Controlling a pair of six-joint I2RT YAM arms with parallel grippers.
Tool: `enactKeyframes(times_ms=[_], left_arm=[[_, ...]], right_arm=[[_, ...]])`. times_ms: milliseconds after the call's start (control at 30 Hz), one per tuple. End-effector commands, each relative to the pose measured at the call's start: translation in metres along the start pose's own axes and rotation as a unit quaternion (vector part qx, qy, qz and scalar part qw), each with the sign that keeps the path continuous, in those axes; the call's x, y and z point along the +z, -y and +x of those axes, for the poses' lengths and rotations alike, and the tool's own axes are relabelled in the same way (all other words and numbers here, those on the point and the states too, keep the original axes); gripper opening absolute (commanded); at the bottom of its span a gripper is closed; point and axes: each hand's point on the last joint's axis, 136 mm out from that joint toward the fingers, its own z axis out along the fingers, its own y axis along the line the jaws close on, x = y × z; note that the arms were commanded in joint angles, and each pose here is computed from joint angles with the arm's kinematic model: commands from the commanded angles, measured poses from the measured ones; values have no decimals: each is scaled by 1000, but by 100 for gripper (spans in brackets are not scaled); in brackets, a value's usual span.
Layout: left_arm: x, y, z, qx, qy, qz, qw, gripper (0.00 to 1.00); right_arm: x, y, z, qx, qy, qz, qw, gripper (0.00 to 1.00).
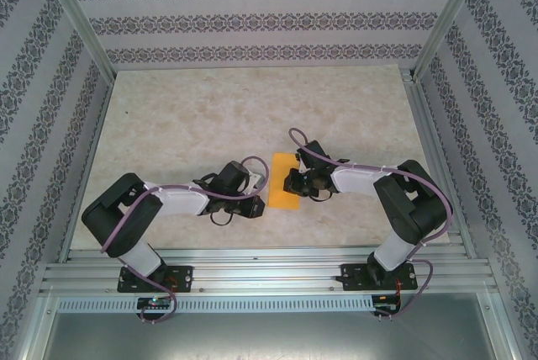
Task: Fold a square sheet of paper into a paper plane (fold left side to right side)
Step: Fold the triangle a second time at the center of the table.
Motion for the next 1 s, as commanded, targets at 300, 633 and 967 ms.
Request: enactKeyframes(times_ms=[300,633,967], left_arm=[[-33,19,-67,-45,77,45,995,49],[3,20,-103,-46,76,73,993,57],[8,12,-104,-52,78,57,994,16]], right_arm=[[-59,-9,-44,-20,103,-43,994,31],[-71,6,-28,-19,111,-92,989,42],[-54,-4,-23,10,87,-144,986,45]])
